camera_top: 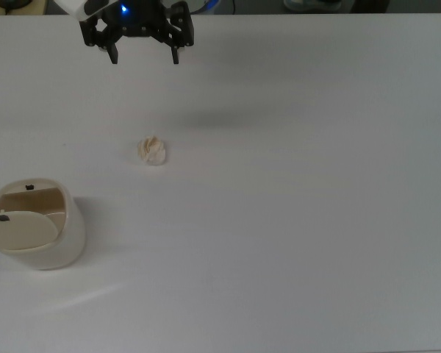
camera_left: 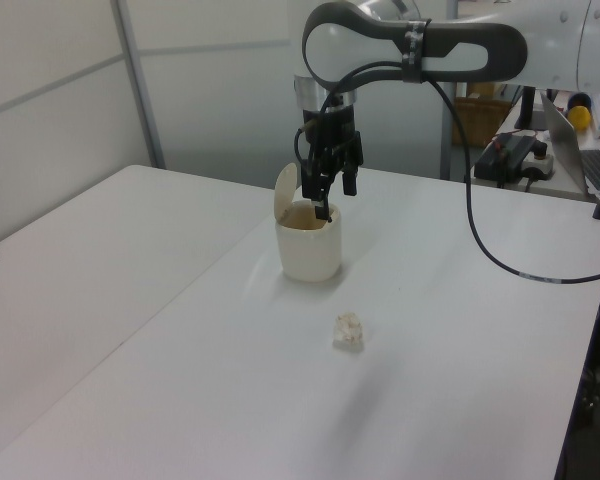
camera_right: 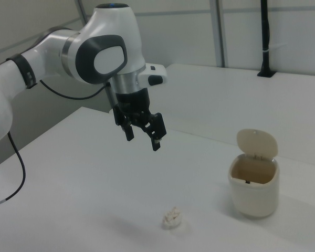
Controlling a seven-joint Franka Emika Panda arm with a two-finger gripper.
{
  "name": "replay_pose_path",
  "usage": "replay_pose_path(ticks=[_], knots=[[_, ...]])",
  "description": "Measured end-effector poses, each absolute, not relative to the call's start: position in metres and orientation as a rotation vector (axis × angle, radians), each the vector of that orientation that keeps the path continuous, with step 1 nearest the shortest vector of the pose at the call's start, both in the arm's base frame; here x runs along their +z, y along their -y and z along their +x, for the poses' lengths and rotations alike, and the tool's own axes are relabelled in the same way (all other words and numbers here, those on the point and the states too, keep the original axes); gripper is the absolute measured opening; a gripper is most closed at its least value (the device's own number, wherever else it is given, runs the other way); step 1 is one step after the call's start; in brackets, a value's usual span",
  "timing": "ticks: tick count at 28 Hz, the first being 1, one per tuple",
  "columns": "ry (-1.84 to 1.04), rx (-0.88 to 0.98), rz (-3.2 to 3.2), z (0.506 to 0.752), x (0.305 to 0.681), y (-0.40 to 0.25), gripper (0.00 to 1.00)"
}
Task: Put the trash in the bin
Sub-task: 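Move the open gripper down toward the crumpled white paper ball, then close the gripper on the paper ball and lift it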
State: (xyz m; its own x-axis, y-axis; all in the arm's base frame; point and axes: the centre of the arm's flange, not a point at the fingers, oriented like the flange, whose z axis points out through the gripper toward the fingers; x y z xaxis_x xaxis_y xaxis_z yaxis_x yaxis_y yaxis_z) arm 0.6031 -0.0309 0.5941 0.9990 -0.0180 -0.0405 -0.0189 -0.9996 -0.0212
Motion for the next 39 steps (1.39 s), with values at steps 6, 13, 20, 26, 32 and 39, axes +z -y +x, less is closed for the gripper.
replay_pose_path(ticks=[6, 13, 20, 26, 32, 39], knots=[[-0.014, 0.042, -3.117, 0.61, 0.574, 0.018, 1.0], [0.006, 0.119, -3.115, 0.619, 0.515, -0.001, 1.0], [0.012, 0.12, -3.132, 0.627, 0.471, -0.001, 1.0], [0.025, 0.133, -3.162, 0.625, 0.433, 0.002, 1.0], [0.018, 0.134, -3.172, 0.619, 0.404, 0.009, 1.0], [0.032, 0.121, -3.211, 0.611, 0.375, 0.019, 1.0]])
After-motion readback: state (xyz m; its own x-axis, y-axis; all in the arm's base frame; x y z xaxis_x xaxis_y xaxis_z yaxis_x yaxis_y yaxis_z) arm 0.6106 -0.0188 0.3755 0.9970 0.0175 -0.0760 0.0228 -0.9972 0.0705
